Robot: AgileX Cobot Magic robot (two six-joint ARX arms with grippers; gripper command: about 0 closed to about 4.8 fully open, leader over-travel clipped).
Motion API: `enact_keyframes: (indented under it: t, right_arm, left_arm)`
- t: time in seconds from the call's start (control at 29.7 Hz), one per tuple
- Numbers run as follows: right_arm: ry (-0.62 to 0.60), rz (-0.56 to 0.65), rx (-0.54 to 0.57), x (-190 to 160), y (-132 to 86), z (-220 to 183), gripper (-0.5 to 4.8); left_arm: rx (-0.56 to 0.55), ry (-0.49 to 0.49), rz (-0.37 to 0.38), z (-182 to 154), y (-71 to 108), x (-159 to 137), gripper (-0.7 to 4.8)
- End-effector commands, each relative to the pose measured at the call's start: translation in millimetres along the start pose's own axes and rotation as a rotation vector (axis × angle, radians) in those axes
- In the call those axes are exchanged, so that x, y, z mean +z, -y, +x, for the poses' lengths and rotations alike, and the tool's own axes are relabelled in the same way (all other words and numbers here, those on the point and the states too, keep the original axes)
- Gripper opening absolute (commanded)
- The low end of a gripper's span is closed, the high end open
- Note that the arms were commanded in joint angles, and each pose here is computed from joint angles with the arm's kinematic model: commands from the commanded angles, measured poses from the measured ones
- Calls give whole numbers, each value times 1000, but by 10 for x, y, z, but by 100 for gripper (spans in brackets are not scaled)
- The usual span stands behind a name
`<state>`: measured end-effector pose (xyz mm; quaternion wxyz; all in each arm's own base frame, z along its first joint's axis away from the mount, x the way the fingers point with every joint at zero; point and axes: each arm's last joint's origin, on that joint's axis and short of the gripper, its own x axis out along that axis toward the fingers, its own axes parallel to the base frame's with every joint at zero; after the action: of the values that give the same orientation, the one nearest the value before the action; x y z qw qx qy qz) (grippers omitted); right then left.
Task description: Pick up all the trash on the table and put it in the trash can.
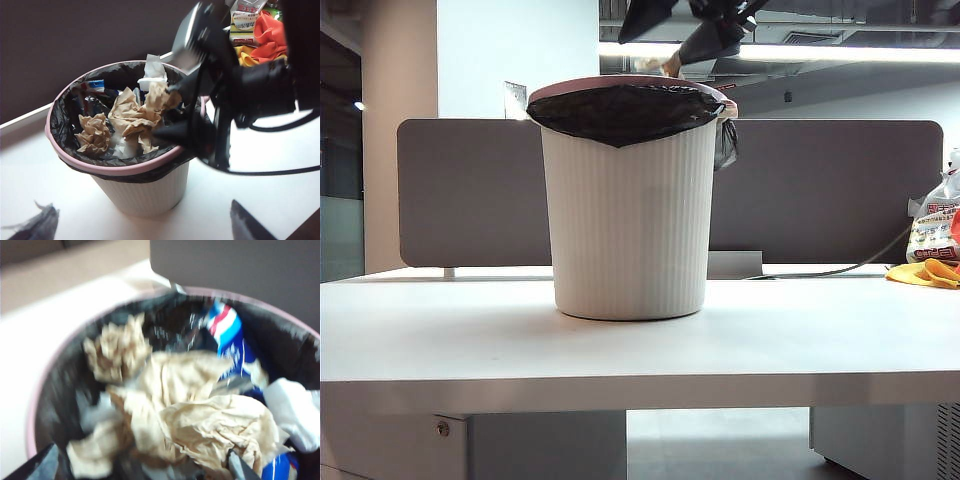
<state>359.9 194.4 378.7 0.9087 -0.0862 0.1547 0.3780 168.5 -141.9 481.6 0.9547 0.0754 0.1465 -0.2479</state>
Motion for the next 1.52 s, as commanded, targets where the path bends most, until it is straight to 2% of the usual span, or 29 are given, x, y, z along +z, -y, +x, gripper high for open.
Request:
enact_keyframes:
  t: [0.03,0.13,0.3,0.44,0.54,0.74,0.78,0.81,0.88,1.04,1.11,1.15,1.18,1.25,1.28,1.42,1.52]
  right_arm:
    - [-40,-167,-89,16,-73,-8,429]
    - [-45,-234,-119,36,-145,5,428]
    - [43,-251,-130,166,-218,-59,425]
    - [153,-265,-150,327,-257,-189,366]
    - [207,-238,-157,411,-272,-289,358]
    - [145,-216,-149,343,-252,-270,346]
    - [135,-214,-146,333,-253,-268,309]
    - [126,-209,-143,324,-255,-265,238]
    - [124,-205,-142,322,-257,-266,133]
    - [128,-206,-141,330,-268,-272,55]
    - [131,-207,-141,333,-268,-272,55]
    - [136,-208,-142,337,-267,-271,89]
    - [143,-210,-143,344,-267,-273,159]
    - [157,-211,-146,355,-264,-269,333]
    - [161,-212,-147,357,-263,-265,369]
    - [173,-215,-145,352,-255,-222,366]
    - [201,-266,-112,365,-261,-206,306]
  left_arm:
    - [2,10,-2,-24,-3,12,479]
    - [2,10,-2,-24,-3,11,479]
    - [2,12,-1,-31,-5,13,479]
    - [3,18,8,-47,-8,17,479]
    - [11,26,10,-54,-13,25,479]
    - [10,35,12,-55,-13,34,479]
    - [10,35,12,-55,-13,34,479]
    - [11,35,13,-56,-13,34,479]
    - [10,33,23,-58,-13,31,479]
    - [28,44,42,-157,-40,34,479]
    - [44,60,41,-195,-53,46,479]
    - [49,66,40,-219,-60,49,479]
    - [50,73,37,-235,-65,54,479]
    - [50,82,35,-268,-72,58,479]
    - [50,88,34,-286,-76,61,479]
    - [50,94,32,-305,-79,72,479]
    - [50,94,32,-306,-80,73,479]
